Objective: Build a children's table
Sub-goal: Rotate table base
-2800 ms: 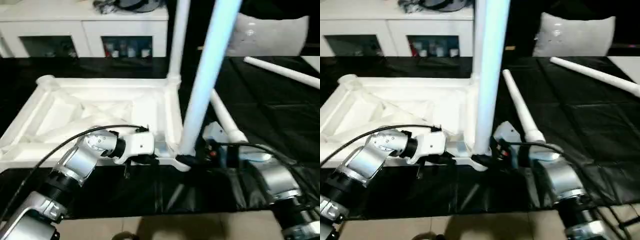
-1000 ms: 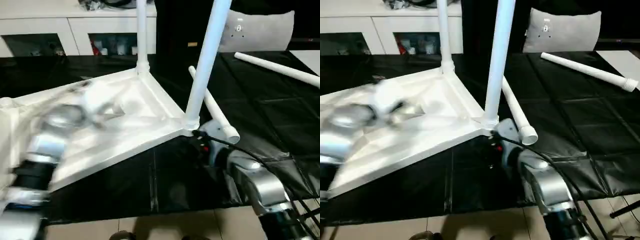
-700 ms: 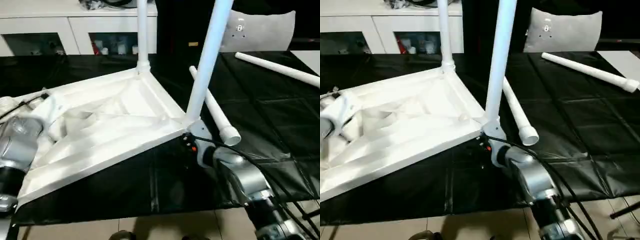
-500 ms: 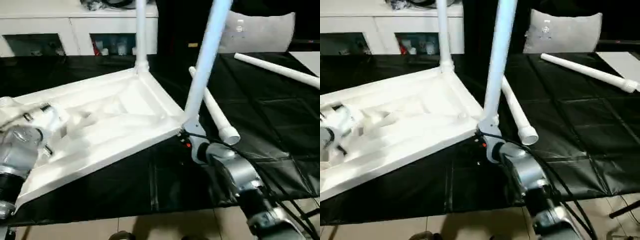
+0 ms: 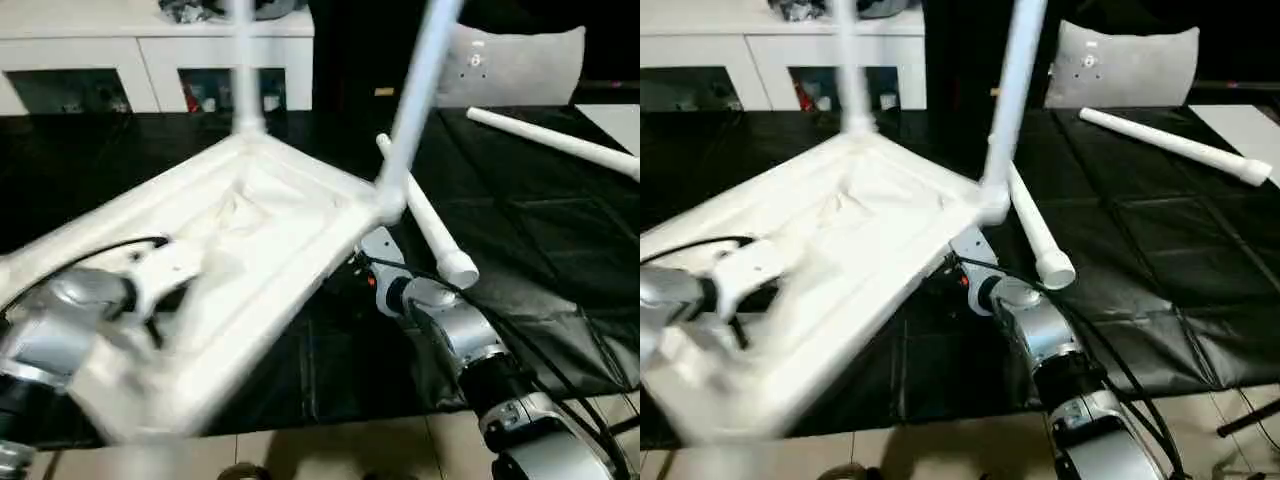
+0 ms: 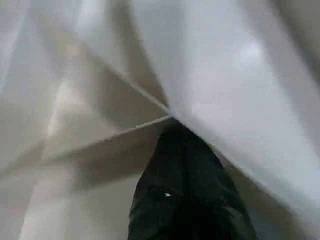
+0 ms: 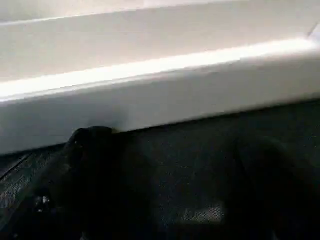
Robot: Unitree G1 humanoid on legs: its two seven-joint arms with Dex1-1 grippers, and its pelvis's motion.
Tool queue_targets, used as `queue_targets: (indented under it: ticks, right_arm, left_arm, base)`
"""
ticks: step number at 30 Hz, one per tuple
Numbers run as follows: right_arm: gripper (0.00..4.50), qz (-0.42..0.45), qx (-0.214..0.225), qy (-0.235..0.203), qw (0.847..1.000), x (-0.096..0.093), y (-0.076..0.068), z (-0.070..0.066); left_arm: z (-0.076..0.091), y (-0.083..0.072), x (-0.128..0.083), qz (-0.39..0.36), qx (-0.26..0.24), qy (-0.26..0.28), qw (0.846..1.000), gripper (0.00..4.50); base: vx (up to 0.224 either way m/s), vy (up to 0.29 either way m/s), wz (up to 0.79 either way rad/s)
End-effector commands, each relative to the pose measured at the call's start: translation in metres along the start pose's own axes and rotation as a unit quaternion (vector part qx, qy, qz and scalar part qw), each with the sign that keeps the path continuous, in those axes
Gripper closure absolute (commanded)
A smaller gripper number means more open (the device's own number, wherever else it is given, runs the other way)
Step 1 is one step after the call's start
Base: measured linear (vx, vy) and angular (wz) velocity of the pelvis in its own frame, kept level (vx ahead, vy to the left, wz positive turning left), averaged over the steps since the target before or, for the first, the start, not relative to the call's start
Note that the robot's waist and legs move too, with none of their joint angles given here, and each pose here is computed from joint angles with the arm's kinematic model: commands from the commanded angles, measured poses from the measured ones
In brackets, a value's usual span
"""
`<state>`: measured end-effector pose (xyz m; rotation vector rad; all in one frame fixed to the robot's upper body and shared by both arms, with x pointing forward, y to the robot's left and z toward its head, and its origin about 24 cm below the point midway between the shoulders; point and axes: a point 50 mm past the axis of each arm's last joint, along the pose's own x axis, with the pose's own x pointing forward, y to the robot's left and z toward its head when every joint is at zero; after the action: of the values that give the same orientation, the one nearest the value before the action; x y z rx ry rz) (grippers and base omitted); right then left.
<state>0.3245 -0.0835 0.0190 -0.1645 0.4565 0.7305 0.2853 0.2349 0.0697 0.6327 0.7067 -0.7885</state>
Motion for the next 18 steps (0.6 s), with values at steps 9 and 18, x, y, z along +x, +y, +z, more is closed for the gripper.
queue_targets:
  ticks: [9, 18]
  right_arm:
    - [0.00, 0.022, -0.034, -0.024, 0.999, 0.006, 0.006, 0.013]
    - [0.00, -0.036, -0.053, -0.051, 0.997, 0.001, -0.015, 0.028]
  left_arm:
    - [0.052, -0.040, 0.025, -0.133, 0.013, -0.131, 0.982, 4.46]
    - [0.072, -0.012, 0.052, 0.039, 0.015, -0.149, 0.988, 4.46]
  base:
    - [0.000, 0.000, 0.00]
    - [0.000, 0.000, 0.00]
